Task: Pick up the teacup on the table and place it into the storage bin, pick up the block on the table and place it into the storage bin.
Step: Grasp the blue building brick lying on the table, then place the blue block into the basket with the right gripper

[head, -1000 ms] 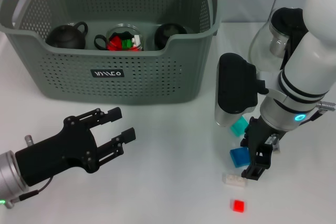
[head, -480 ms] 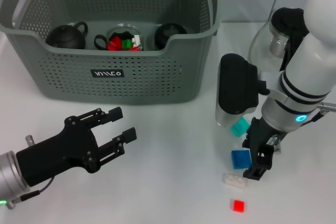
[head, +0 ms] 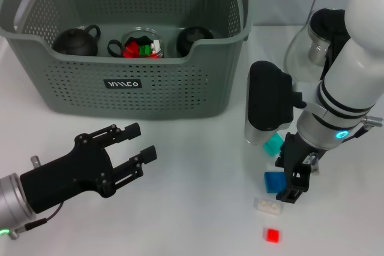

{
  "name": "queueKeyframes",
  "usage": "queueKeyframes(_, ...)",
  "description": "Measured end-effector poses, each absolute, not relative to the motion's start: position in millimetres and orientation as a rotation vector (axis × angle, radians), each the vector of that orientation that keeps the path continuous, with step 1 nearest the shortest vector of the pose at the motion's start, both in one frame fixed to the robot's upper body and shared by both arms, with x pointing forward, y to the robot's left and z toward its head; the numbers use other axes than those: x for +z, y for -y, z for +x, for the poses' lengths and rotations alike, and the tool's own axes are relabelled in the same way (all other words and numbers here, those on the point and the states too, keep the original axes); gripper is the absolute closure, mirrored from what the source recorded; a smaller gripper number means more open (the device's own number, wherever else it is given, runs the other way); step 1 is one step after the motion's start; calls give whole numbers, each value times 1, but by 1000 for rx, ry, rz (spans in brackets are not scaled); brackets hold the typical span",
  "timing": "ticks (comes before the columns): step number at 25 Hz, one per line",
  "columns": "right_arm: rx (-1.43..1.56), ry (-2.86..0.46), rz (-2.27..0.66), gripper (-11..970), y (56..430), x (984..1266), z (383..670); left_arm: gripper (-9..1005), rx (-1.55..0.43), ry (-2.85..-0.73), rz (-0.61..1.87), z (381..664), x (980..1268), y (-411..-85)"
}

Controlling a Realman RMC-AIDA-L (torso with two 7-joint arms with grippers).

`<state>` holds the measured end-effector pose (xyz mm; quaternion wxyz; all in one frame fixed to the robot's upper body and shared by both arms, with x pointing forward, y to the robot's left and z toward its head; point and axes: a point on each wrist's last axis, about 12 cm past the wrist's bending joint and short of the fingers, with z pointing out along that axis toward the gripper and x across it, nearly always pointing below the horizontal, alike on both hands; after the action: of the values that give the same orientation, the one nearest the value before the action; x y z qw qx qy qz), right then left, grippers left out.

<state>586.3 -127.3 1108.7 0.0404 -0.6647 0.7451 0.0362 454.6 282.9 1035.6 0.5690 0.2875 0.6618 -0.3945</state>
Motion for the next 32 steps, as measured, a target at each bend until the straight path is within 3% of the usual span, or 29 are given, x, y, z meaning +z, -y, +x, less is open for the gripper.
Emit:
queueKeyframes(10,100,-2305,-2030,359,127,1107,585,443,-922,-1559,674,455,1035,-283)
queueKeyframes(15,112,-2308,-2018,534,127,1108,585,443,-920,-1564,670,455,1034,-283)
queueKeyframes(19,156,-2303,-1980,534,128,1119,586,443,-912,-1562,650,454,1034,-285)
queueKeyframes(32,778,-1908,-1665,534,156,1234,580,444,-852,-1538,539,449,1039,-304)
